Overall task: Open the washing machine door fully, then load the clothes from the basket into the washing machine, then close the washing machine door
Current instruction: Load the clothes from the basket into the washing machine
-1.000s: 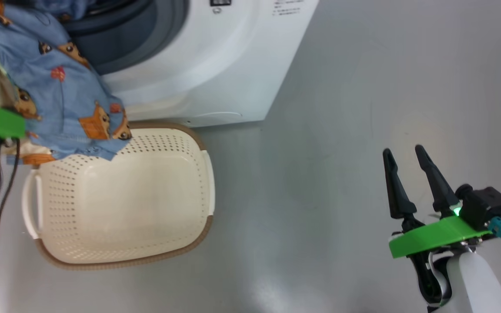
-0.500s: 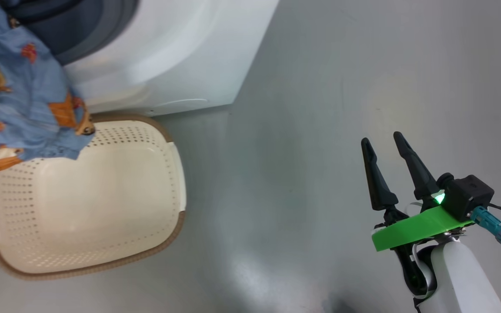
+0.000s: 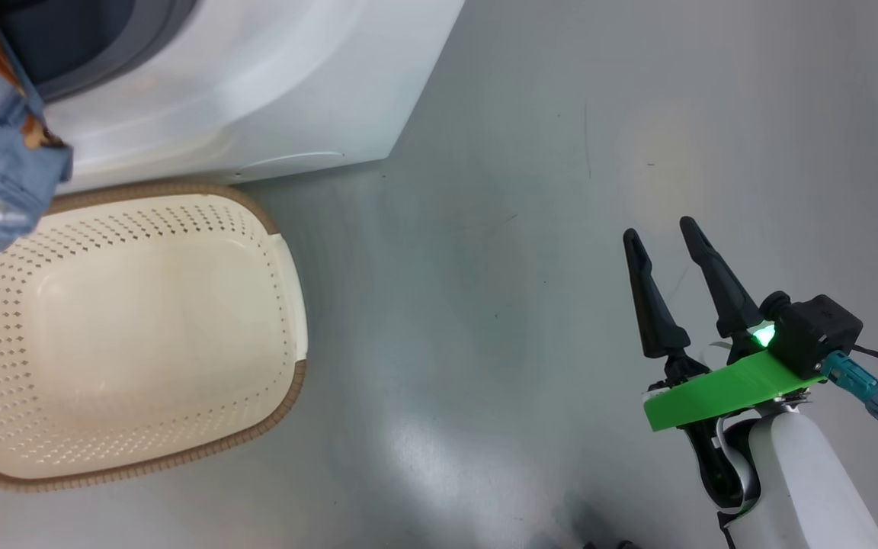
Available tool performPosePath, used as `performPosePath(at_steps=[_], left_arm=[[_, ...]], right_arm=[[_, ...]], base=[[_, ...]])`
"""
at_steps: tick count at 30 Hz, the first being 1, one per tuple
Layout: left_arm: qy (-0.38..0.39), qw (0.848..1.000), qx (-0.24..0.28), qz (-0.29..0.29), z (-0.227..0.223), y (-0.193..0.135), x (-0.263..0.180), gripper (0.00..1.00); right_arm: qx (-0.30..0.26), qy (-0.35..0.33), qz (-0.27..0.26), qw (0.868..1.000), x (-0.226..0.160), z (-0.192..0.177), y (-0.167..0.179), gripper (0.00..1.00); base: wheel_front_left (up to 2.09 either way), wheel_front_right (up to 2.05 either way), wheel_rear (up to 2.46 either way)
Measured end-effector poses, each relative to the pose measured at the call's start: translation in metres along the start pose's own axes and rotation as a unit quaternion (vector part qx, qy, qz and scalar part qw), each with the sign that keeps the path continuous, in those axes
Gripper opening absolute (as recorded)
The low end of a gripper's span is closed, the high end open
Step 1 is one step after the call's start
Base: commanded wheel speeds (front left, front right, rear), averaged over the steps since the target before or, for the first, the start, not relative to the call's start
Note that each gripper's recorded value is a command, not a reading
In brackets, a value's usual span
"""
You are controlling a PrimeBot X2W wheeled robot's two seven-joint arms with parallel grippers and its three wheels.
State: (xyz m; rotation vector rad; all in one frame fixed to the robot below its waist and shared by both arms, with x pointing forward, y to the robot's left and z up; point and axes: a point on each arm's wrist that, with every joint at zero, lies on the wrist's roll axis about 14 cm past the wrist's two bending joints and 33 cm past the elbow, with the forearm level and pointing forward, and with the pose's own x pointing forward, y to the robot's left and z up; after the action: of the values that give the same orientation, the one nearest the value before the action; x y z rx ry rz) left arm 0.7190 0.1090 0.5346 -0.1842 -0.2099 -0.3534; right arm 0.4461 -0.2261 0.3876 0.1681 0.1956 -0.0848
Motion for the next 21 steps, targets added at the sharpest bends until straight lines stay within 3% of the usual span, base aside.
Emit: performPosePath(at_steps=[3,11,13,14,16,17,21], left_arm=[[-0.009,1.000,0.001,0.001,0.002,-0.002,0.000,0.00],[0.089,0.996,-0.007,0.007,-0.062,-0.007,-0.026,0.00],[0.123,0.992,-0.005,0.007,-0.080,-0.007,-0.034,0.16],[0.137,0.991,-0.002,0.006,-0.087,-0.008,-0.038,0.16],[0.154,0.988,-0.007,0.008,-0.096,-0.008,-0.042,0.58],[0.158,0.987,-0.007,0.007,-0.096,-0.008,-0.042,0.97],[0.171,0.985,-0.011,0.002,-0.099,-0.011,-0.040,1.00]], right_arm=[[0.001,0.002,0.002,1.000,0.000,-0.001,0.001,1.00],[0.002,-0.001,0.004,1.000,0.000,0.001,0.003,1.00],[0.002,-0.002,0.005,1.000,0.000,0.002,0.004,1.00],[0.002,-0.002,0.006,1.000,0.000,0.002,0.004,1.00],[0.003,-0.003,0.007,1.000,0.000,0.003,0.005,1.00],[0.003,-0.003,0.007,1.000,0.000,0.003,0.005,1.00],[0.004,-0.003,0.009,1.000,0.001,0.002,0.007,1.00]], base=[[0.00,0.00,0.00],[0.00,0.00,0.00],[0.00,0.00,0.00],[0.00,0.00,0.00],[0.00,0.00,0.00],[0.00,0.00,0.00],[0.00,0.00,0.00]])
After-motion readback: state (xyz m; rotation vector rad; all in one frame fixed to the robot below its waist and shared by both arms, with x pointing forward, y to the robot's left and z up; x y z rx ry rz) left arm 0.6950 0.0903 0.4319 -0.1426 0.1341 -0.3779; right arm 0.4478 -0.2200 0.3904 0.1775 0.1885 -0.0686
